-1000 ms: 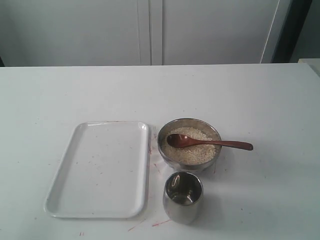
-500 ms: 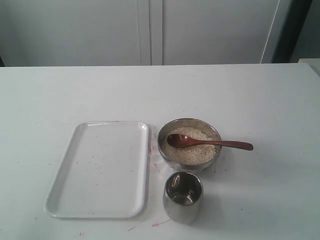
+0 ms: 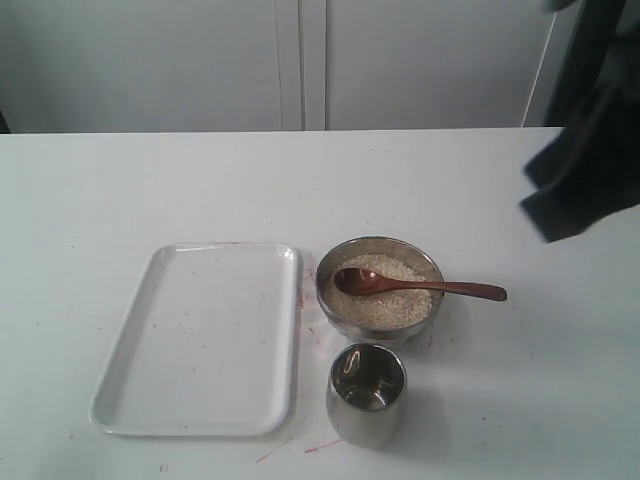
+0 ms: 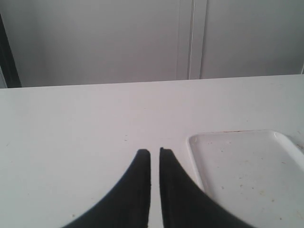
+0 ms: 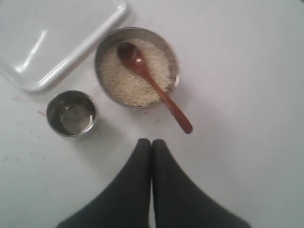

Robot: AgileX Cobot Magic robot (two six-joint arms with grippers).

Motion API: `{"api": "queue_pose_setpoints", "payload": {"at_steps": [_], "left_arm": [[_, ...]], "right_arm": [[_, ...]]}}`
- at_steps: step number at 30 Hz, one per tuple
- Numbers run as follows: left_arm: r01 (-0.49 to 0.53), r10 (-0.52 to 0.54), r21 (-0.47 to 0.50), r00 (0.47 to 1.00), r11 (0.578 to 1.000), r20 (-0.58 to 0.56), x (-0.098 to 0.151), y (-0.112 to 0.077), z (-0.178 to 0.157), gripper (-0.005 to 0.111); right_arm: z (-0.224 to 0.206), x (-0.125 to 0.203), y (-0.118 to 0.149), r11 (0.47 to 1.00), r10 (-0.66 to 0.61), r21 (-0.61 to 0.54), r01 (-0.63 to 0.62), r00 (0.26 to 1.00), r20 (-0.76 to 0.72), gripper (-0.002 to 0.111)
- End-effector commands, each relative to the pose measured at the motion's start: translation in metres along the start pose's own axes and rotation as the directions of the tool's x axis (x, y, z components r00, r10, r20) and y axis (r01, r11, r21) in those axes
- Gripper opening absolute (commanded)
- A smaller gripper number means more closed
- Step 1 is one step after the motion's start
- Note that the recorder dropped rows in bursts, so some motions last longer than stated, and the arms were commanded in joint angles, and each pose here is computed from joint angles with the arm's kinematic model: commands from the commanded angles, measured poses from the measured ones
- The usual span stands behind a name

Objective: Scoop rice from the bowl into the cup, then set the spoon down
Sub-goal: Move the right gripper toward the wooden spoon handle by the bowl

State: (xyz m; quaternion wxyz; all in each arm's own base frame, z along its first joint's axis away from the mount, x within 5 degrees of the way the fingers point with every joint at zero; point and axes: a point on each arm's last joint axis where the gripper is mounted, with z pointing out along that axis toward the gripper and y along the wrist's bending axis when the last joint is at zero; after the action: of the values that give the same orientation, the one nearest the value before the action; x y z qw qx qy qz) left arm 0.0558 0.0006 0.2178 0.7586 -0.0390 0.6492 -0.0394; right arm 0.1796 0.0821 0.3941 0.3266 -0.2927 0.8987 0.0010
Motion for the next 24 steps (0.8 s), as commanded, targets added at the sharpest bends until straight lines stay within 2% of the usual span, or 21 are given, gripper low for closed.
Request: {"api": "queue_pose_setpoints", "payload": {"at_steps": [1, 6, 11, 14, 18, 21, 24], "left_arm": [[0.006, -0.006, 0.007, 1.000, 1.000, 0.011, -0.003, -0.001, 0.000, 0.014], [0.006, -0.006, 0.007, 1.000, 1.000, 0.011, -0.003, -0.001, 0.000, 0.014], [0.006, -0.006, 0.007, 1.000, 1.000, 0.011, -0.003, -0.001, 0.000, 0.014], [0.006, -0.006, 0.007, 1.000, 1.000, 0.011, -0.003, -0.001, 0.000, 0.014], [0.006, -0.006, 0.007, 1.000, 1.000, 0.011, -0.003, -0.001, 0.000, 0.014], [0.006, -0.006, 0.007, 1.000, 1.000, 0.011, -0.003, -0.001, 0.000, 0.014], [0.006, -0.006, 0.007, 1.000, 1.000, 0.011, -0.003, -0.001, 0.000, 0.014]], "right_arm": [[0.034, -0.017, 0.015, 0.989, -0.137, -0.075, 0.130, 0.986, -0.092, 0.000], [0.047, -0.020, -0.006, 0.996, -0.043, -0.082, 0.038, 0.998, -0.050, 0.000], [0.055, -0.005, -0.020, 0.979, 0.064, -0.193, -0.061, 0.998, 0.009, 0.000], [0.068, 0.008, -0.029, 0.968, 0.129, -0.217, -0.128, 0.992, -0.008, 0.000], [0.092, 0.027, -0.052, 0.952, 0.233, -0.193, -0.239, 0.971, -0.054, 0.000], [0.108, 0.034, -0.062, 0.937, 0.253, -0.229, -0.262, 0.965, -0.072, 0.000], [0.112, 0.033, -0.063, 0.947, 0.200, -0.246, -0.208, 0.978, -0.054, 0.000]]}}
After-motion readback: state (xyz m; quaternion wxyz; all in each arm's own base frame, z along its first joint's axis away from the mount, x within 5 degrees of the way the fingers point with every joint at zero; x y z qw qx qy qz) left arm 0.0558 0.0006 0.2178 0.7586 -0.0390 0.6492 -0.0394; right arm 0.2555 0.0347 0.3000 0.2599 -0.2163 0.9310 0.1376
